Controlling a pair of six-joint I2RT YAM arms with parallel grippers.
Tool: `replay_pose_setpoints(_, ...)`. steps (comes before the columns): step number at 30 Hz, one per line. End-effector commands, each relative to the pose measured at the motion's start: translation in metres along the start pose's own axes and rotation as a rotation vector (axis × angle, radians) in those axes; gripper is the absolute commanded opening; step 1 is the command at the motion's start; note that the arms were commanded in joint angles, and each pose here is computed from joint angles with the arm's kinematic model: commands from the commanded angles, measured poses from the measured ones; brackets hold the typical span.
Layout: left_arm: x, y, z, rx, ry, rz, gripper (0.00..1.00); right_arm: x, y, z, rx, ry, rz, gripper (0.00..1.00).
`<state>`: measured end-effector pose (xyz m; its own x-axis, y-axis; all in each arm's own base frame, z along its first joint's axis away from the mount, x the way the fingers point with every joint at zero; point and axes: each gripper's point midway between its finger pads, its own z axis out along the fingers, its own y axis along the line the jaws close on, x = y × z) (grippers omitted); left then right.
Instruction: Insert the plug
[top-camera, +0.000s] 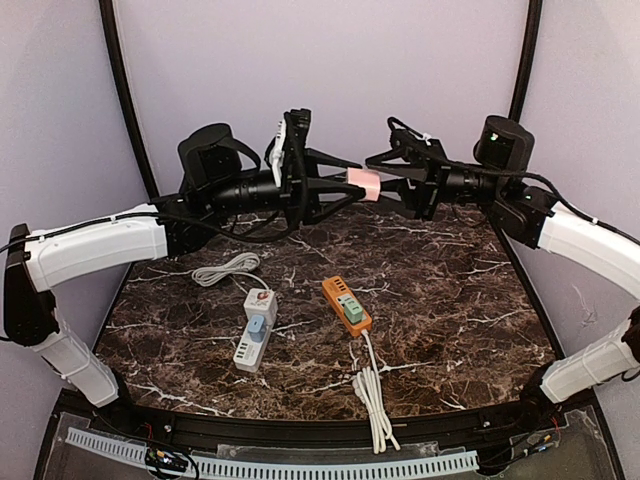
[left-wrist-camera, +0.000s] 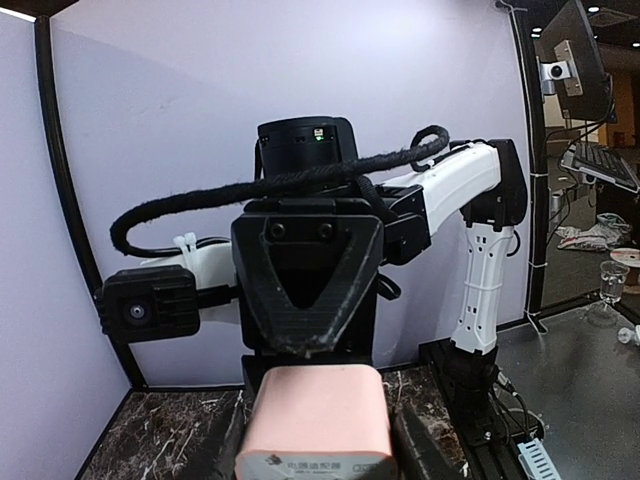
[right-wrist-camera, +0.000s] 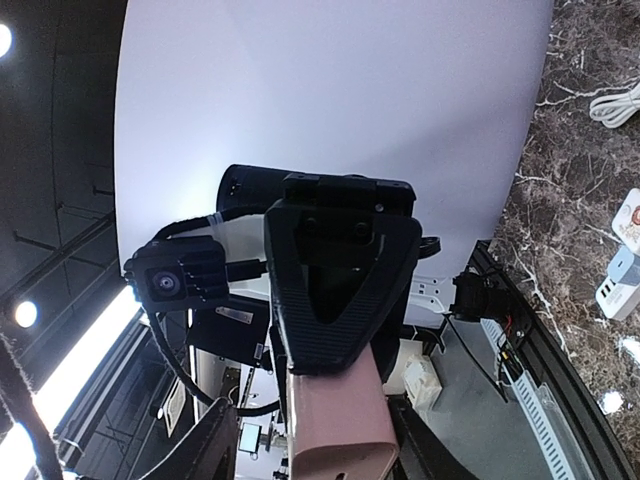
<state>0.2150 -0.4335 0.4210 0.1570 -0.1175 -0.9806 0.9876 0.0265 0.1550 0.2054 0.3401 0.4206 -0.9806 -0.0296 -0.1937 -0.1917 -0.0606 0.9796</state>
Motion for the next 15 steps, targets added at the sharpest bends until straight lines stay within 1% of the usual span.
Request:
replay_pose_setpoints(1,-0.0117,0.0061,0.0005,-0.017,-0.020,0.047,0.01,0.0061,0.0088,0.0013,-0.028,0.031,-0.028,0.46)
replay_pose_setpoints(4,-0.0112,0.0077,0.0012,-0.025,-0.018,0.053,0.01,0.0067,0.0079,0.0011,-0.026,0.032,-0.025,0.40)
replay_pose_setpoints(9,-0.0090,0.0080,0.0022,-0.022,-0.014,0.053,0.01,0.0061,0.0084,0.0015,-0.026,0.033,-0.025,0.33)
replay_pose_setpoints(15,-0.0074,0.0095,0.0023,-0.030,-0.010,0.060,0.01,0.0070,0.0100,0.0015,-0.029,0.038,-0.024,0.32)
